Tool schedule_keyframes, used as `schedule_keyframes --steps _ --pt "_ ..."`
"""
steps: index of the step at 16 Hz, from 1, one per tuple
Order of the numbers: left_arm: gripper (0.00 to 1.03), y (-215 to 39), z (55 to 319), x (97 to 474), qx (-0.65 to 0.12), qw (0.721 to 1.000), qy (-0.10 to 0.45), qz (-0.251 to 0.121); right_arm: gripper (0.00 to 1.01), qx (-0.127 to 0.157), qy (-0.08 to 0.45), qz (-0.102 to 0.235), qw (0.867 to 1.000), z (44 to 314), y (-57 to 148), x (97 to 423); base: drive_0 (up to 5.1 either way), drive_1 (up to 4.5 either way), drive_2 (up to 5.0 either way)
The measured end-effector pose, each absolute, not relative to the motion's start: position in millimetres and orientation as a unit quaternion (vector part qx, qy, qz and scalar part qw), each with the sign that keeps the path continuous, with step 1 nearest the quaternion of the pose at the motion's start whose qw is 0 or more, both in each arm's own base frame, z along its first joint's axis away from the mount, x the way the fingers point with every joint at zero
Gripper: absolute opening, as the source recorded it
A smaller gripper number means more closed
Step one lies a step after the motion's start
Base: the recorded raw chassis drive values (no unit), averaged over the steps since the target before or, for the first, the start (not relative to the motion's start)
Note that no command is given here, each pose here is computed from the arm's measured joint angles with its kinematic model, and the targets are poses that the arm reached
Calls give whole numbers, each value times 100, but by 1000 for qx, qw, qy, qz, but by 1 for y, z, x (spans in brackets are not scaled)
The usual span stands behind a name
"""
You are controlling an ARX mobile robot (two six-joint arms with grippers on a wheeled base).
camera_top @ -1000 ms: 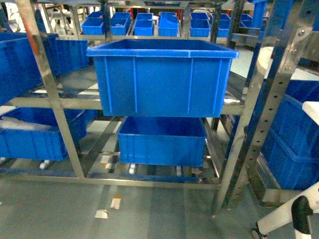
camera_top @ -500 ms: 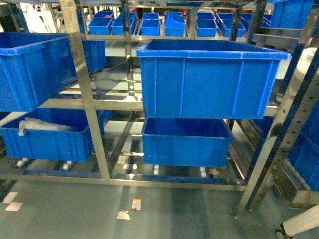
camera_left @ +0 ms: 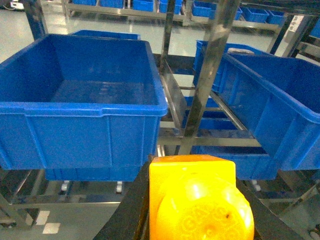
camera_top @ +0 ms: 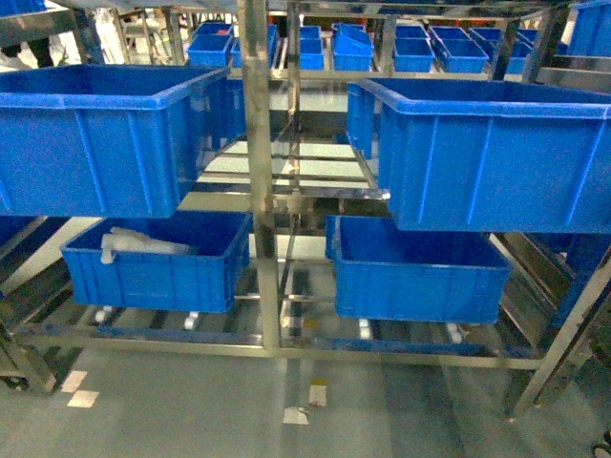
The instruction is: Sort and place red and yellow blocks in left bins
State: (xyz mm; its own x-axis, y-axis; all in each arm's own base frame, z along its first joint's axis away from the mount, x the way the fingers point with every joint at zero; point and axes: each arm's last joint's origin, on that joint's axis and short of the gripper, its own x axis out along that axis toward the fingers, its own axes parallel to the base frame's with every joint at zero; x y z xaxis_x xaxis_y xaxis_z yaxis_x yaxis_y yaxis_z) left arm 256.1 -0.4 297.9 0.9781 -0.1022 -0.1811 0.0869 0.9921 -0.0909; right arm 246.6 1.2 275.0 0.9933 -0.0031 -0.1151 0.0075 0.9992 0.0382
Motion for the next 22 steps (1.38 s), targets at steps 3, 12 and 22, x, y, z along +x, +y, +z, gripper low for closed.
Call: schedule_keyframes --steps 3,12,22 --pt "27 3 297 256 -42 994 95 -37 29 17 56 5 998 276 3 246 0 0 0" --pt "27 0 298 256 -41 994 94 -48 29 16 55 -3 998 276 1 246 3 292 -285" --pt "27 0 297 256 -41 994 95 -47 29 16 56 -2 998 276 1 246 -2 430 -434"
